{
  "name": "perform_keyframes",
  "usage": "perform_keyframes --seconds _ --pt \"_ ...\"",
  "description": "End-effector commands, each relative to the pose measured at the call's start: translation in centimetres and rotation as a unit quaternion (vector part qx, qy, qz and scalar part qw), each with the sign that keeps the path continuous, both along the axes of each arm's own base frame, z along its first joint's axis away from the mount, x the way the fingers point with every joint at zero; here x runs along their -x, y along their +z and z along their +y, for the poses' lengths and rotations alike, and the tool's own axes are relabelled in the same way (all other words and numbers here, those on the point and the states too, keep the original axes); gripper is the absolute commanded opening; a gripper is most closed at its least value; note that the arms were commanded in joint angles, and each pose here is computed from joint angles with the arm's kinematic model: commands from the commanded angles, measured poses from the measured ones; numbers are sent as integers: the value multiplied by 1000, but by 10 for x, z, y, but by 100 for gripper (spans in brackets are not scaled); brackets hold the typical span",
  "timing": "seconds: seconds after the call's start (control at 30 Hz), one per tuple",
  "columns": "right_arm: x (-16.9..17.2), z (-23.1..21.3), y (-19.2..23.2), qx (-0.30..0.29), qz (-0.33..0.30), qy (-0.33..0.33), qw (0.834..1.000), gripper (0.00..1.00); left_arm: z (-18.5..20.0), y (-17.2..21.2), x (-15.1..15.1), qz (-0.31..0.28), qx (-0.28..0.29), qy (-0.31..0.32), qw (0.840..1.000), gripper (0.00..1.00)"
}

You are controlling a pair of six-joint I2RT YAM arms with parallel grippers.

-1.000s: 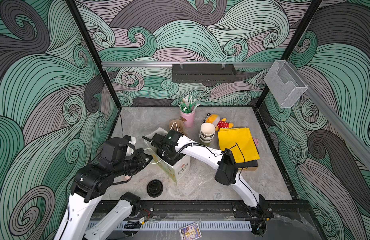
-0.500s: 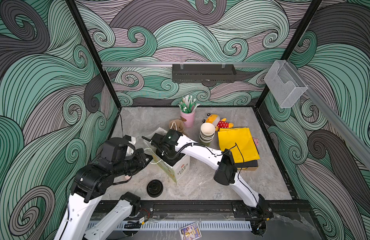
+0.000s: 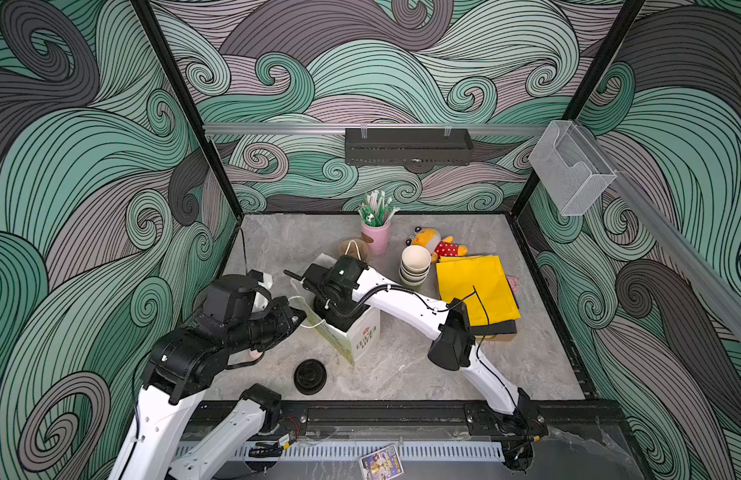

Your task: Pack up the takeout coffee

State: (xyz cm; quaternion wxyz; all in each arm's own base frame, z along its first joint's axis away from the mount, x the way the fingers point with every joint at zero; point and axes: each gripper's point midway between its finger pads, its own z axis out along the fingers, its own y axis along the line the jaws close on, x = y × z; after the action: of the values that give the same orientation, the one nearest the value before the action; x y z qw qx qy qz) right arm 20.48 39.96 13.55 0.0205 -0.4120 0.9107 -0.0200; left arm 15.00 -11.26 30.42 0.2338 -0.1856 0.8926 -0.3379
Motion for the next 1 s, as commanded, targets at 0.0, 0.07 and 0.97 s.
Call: perform_keyframes --seconds 0.0,0.07,0.97 --pt "4 -8 17 1 -9 2 1000 99 1 1 -2 -8 -8 -2 1000 0" --pt "4 -8 18 0 -9 2 1000 99 1 0 -3 -7 -8 -2 1000 0" --pt "5 -7 78 -67 -61 -16 996 94 1 -9 -2 5 -13 -4 1000 0"
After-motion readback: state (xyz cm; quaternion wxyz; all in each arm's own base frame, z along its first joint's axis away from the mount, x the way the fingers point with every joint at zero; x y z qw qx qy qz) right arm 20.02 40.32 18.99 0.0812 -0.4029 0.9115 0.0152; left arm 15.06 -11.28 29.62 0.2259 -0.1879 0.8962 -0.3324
